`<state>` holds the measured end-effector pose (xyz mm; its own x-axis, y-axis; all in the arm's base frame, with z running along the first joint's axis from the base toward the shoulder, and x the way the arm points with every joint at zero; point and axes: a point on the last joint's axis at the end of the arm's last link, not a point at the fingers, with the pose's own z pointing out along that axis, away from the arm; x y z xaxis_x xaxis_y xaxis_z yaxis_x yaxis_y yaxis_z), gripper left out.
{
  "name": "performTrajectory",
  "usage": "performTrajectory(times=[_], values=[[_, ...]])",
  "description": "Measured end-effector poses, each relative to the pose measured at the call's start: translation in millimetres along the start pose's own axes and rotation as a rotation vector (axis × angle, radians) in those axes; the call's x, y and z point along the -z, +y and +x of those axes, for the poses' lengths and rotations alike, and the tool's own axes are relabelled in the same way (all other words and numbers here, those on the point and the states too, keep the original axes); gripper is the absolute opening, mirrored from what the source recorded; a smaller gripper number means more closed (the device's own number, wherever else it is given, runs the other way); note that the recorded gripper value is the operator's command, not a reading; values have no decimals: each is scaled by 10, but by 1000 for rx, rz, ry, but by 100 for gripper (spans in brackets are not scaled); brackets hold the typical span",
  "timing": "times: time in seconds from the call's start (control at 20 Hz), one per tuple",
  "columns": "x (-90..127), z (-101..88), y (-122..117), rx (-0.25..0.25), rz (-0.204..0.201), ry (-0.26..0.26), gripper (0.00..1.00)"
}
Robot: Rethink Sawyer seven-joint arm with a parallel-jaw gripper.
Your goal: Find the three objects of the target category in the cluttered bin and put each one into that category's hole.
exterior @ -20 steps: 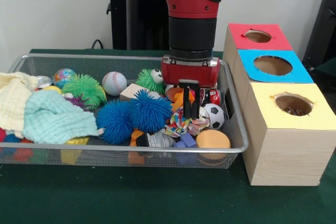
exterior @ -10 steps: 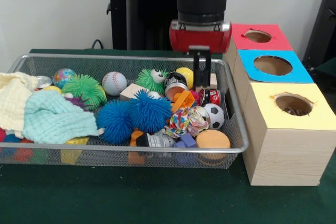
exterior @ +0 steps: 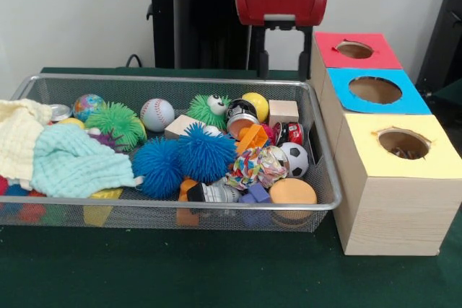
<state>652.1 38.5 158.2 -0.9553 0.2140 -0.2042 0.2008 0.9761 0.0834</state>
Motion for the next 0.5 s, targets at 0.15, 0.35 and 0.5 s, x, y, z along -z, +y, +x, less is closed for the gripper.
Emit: performTrajectory(times=[0.15, 0.35, 0.5], values=[[-2, 1, -6, 1, 2, -2, 100], [-54, 13, -15, 1, 6, -9, 100], [-114, 15, -29, 3, 14, -29, 100]])
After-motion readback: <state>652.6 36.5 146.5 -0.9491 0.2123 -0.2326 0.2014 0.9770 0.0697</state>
